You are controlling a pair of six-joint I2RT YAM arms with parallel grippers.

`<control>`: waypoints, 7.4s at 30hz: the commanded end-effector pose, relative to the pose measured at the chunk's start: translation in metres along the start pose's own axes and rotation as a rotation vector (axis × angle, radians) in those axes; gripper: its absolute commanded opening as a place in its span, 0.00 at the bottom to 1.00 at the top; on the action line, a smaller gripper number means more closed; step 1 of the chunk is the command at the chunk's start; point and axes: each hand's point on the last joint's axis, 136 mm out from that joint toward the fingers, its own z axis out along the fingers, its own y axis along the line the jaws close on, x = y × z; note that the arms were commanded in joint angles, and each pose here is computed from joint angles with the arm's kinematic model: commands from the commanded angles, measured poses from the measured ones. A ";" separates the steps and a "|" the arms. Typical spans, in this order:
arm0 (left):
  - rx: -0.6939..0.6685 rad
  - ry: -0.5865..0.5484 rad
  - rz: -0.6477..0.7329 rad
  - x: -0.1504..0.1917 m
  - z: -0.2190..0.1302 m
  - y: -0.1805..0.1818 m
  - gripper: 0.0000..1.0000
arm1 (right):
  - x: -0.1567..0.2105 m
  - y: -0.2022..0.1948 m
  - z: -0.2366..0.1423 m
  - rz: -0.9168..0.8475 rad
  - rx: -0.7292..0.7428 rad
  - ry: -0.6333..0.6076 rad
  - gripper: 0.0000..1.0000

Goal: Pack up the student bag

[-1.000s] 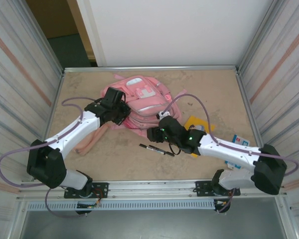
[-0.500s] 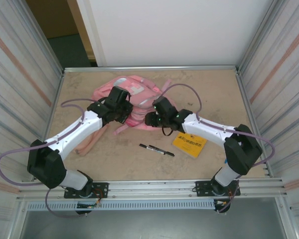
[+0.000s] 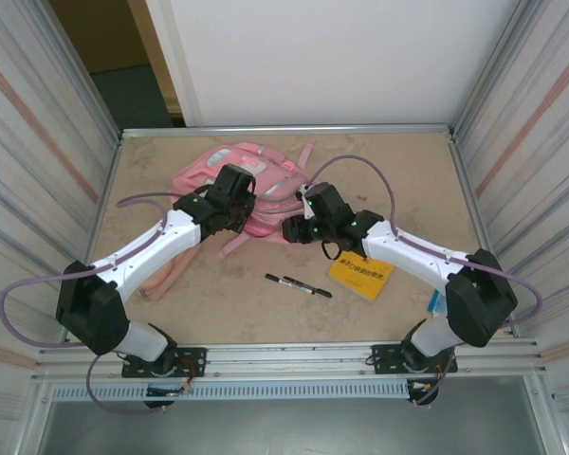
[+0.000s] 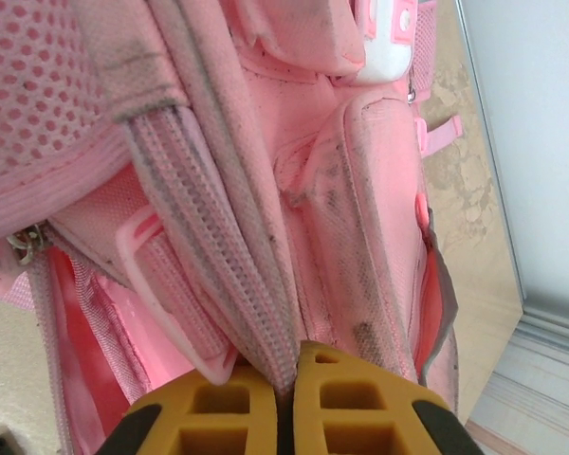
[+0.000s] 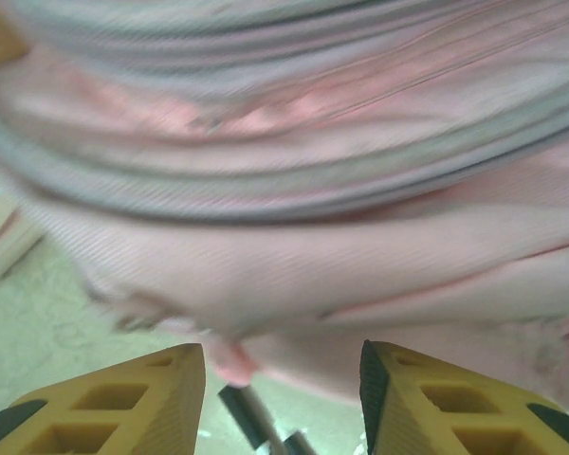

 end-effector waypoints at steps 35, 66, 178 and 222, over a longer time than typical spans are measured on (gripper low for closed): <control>0.086 -0.050 0.003 -0.019 -0.016 -0.018 0.00 | 0.021 0.000 0.014 0.109 0.158 0.002 0.07; 0.057 0.233 0.304 -0.068 0.062 -0.032 0.27 | -0.002 -0.006 0.003 -0.003 -0.109 0.018 0.00; -0.174 0.166 0.205 -0.016 0.047 0.089 0.00 | 0.007 0.063 0.068 0.088 -0.230 0.179 0.00; 0.076 0.386 0.288 -0.015 0.022 0.041 0.07 | 0.012 -0.187 0.023 0.275 0.176 0.139 0.08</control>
